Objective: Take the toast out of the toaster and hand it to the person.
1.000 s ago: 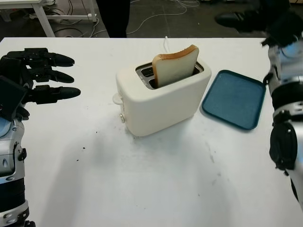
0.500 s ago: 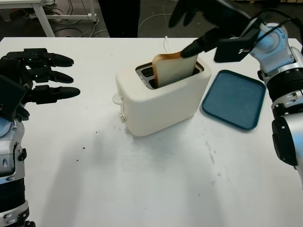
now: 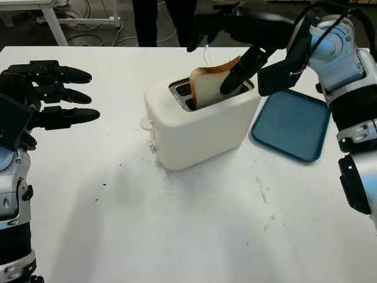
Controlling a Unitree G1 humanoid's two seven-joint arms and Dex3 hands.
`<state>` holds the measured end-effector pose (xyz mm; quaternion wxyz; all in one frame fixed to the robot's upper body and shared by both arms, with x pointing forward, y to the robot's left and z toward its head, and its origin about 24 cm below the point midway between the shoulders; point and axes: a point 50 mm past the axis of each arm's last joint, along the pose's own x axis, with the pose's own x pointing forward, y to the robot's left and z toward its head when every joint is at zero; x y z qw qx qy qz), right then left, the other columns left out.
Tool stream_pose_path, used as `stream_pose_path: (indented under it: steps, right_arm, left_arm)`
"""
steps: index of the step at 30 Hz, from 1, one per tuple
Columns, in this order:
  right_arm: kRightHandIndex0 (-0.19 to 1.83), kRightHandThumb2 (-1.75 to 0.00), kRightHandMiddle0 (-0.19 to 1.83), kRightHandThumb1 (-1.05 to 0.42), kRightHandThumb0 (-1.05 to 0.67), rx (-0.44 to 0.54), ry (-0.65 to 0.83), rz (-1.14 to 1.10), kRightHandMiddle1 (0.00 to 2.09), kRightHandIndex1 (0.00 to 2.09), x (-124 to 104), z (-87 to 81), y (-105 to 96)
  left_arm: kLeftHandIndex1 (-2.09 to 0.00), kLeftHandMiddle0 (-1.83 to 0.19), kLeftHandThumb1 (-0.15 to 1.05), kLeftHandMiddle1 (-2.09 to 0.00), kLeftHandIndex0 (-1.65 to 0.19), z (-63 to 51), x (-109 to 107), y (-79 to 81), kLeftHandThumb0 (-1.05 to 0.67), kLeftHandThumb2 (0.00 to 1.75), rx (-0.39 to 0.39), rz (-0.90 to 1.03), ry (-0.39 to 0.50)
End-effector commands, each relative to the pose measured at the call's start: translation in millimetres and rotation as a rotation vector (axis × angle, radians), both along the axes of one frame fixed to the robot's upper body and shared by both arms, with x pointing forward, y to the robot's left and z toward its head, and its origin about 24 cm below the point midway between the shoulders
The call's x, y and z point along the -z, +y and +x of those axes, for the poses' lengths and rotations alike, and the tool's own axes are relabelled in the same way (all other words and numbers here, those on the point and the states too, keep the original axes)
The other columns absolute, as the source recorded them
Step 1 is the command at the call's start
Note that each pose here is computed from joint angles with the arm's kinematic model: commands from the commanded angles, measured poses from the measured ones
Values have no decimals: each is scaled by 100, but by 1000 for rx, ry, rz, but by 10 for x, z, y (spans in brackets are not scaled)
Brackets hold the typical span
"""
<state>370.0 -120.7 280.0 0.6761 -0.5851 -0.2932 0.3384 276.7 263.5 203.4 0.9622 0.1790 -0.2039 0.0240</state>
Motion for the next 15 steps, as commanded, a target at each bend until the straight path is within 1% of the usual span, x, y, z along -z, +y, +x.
stream_pose_path:
  steps: [1, 3, 6, 10, 15]
  right_arm:
    - [33, 0, 43, -65, -65, -5, -6, -5, 63, 95, 19, -24, 4]
    - [38, -1, 47, -65, -57, -5, 9, -6, 58, 91, 44, -24, 8]
    - [46, 0, 55, -66, -49, 4, 19, -12, 49, 82, 82, -15, 15]
    - [55, 0, 64, -66, -41, 16, 30, -10, 37, 71, 123, -4, 21]
    - [60, -1, 70, -68, -36, 32, 23, -17, 30, 64, 187, 11, 18]
  left_arm:
    - [-36, -118, 35, -53, -116, -18, 20, -12, -105, 0, 2, -12, 1]
    - [-36, -118, 35, -53, -116, -21, 18, -11, -105, 0, 1, -19, 8]
    - [-36, -117, 34, -53, -116, -23, 15, -13, -105, 0, 1, -26, 12]
    - [-36, -118, 34, -53, -116, -26, 20, -9, -104, 0, 0, -17, 7]
    - [-36, -118, 34, -54, -116, -32, 34, -9, -105, 0, 1, -11, 1]
